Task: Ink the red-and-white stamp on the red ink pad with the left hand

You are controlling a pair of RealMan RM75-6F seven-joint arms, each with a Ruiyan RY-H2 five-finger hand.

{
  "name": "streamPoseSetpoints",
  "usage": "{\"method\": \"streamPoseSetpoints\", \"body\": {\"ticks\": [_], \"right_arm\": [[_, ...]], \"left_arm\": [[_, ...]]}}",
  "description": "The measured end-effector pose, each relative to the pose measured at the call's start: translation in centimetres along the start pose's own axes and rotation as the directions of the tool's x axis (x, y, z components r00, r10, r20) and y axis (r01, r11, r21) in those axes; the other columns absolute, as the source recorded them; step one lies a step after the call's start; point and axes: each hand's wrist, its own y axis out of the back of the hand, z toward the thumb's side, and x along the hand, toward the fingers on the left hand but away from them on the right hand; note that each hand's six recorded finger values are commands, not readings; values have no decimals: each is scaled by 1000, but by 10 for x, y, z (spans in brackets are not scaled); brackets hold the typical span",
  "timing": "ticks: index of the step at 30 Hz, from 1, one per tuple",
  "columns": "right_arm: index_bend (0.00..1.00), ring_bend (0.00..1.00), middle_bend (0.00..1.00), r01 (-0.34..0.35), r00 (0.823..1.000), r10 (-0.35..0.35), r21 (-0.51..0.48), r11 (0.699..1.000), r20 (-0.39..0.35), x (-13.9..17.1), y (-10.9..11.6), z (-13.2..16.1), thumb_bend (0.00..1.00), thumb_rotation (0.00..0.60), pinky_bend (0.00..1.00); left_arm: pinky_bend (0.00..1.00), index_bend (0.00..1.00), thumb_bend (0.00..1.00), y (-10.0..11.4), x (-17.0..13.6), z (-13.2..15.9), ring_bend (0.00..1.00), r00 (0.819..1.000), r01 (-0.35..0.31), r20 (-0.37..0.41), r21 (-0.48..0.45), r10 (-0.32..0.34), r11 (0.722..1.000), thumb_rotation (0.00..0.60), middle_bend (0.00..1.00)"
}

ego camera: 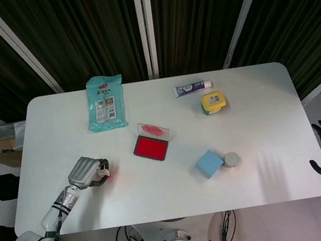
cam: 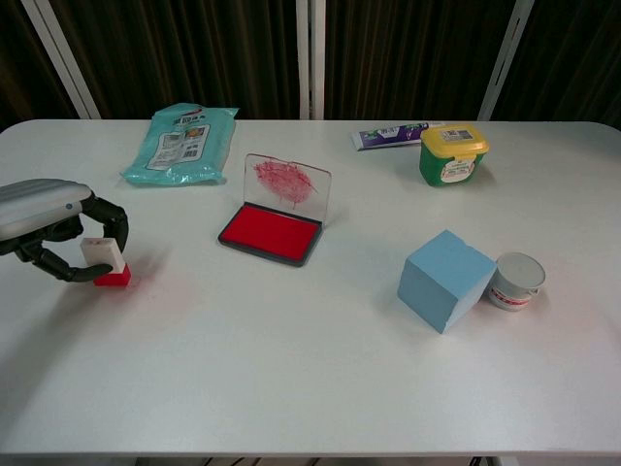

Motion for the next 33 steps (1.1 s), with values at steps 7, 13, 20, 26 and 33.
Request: {"method": "streamPoseSetpoints", "body": {"ticks": [7, 13, 20, 26, 33], "right_arm": [[0, 0, 0, 4, 1000, -4, -1, 1000, 9, -1, 1, -3, 167, 600, 0], [0, 0, 0, 3, 1000, -3, 1, 1000, 10, -1, 1, -3, 167, 600, 0], [0, 0, 0, 1, 1000, -1, 2, 1000, 13, 0, 1, -3, 167, 600, 0], [0, 0, 0, -7, 1000, 7, 5, 1000, 11, -1, -1, -2, 168, 600, 0], [0, 0, 0, -8, 1000, 8, 7, 1000, 10, -2, -1, -2, 169, 600, 0]], "left_arm": [[1000, 580, 398, -1, 4, 3, 1000, 999, -32, 28, 5, 32, 999, 600, 574], [1000, 577, 398, -2, 7, 4, 1000, 998, -35, 44, 16, 34, 999, 600, 568], [1000, 569, 393, -7, 6, 1, 1000, 999, -17, 44, 23, 16, 1000, 600, 561], [1000, 543, 384, -9, 5, -1, 1000, 999, -9, 43, 24, 8, 1000, 600, 494], [1000, 467, 381, -7, 4, -2, 1000, 999, -1, 47, 27, 0, 1000, 600, 476]]}}
